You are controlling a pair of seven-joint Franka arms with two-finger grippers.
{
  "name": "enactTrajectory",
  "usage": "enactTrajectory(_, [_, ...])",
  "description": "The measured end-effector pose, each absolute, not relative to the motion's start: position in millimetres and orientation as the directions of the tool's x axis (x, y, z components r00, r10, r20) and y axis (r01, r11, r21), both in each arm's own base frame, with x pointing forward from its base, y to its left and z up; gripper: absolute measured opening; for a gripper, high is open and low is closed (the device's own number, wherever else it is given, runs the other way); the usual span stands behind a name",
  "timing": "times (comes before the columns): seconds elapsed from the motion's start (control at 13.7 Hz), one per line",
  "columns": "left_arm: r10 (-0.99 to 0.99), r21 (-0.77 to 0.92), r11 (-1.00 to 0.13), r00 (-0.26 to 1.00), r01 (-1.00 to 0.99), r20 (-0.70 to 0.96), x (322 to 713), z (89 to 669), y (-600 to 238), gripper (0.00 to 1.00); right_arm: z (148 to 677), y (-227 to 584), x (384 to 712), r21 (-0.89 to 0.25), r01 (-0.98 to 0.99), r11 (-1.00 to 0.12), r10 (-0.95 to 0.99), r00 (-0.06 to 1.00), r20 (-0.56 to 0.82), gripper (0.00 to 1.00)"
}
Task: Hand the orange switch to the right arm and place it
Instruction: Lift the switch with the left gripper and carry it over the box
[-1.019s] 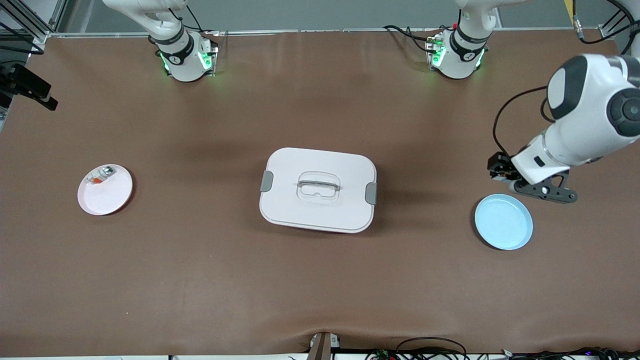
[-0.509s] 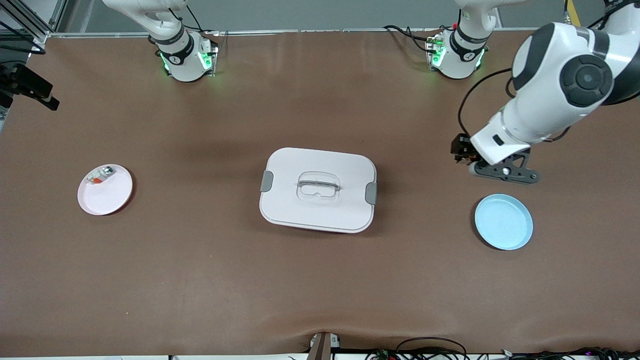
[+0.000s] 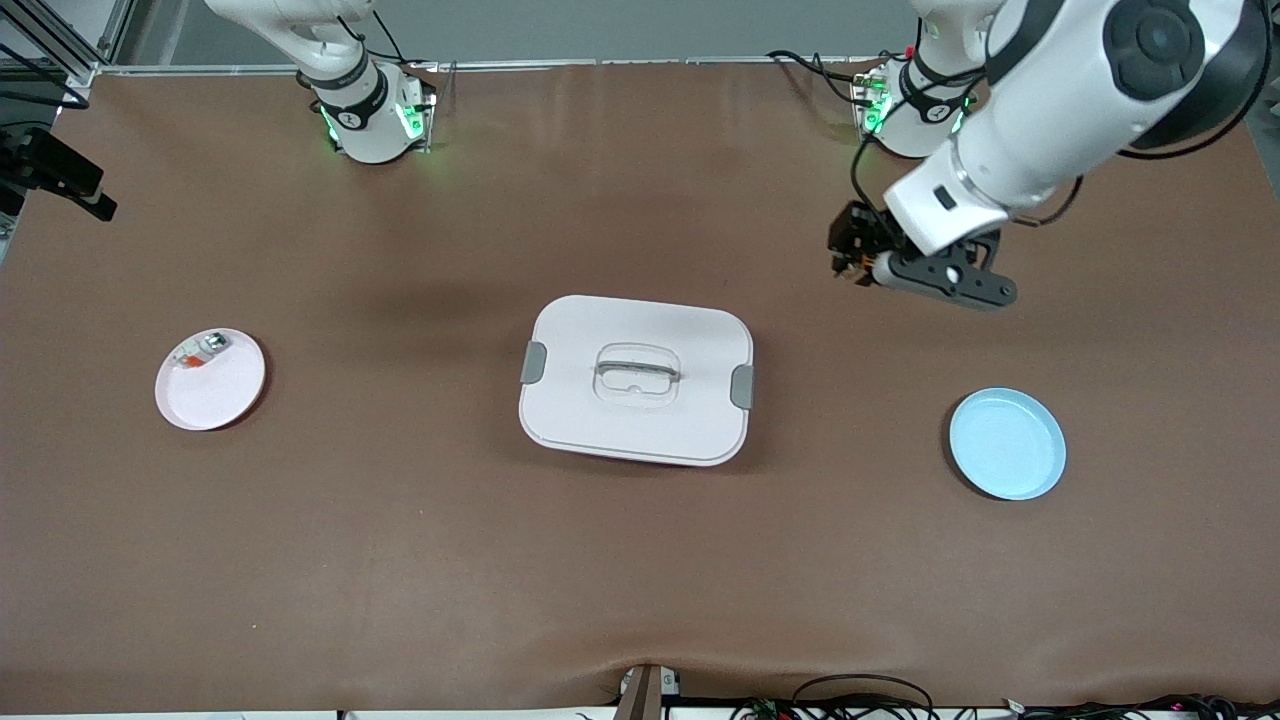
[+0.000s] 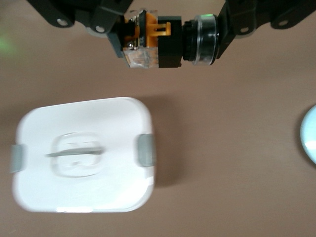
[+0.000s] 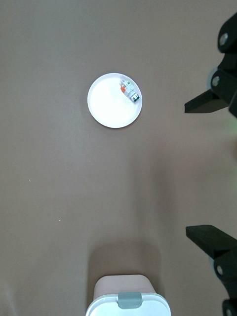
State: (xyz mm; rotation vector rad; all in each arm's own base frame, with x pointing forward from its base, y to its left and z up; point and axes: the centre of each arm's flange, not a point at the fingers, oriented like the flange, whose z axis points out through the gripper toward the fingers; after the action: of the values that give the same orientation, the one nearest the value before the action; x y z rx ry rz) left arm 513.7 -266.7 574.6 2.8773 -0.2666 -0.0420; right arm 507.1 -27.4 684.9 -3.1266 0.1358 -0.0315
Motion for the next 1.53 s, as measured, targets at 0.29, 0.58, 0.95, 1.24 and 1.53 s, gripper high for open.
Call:
enactTrajectory(0.29, [-0.152,0.339,-0.928,0.988,-0.153,0.031,490,598,-324,0.72,685,-29,507,-0.013,-0.089,-0.996,-0.090,0.996,0.021,1.00])
enactTrajectory(0.58, [-0.063,0.421,-0.904,0.997,-0.080,0.054,484,595,-368,0.72,685,-31,507,-0.013,-0.093,-0.996,-0.094,0.995,0.021,1.00])
enactTrajectory(0.95, [0.046,0.524,-0.851,0.999,0.031,0.015,467,577,-436,0.72,686,-31,507,-0.013,-0.092,-0.996,-0.093,0.995,0.027,1.00])
enactTrajectory(1.24, [0.100,0.584,-0.807,0.995,0.089,-0.015,484,577,-450,0.72,696,-31,506,-0.025,-0.093,-0.995,-0.094,0.994,0.048,1.00])
enactTrajectory(1.53, [0.131,0.627,-0.773,0.991,0.099,0.006,506,599,-440,0.72,699,-33,505,-0.051,-0.099,-0.994,-0.101,0.994,0.052,1.00])
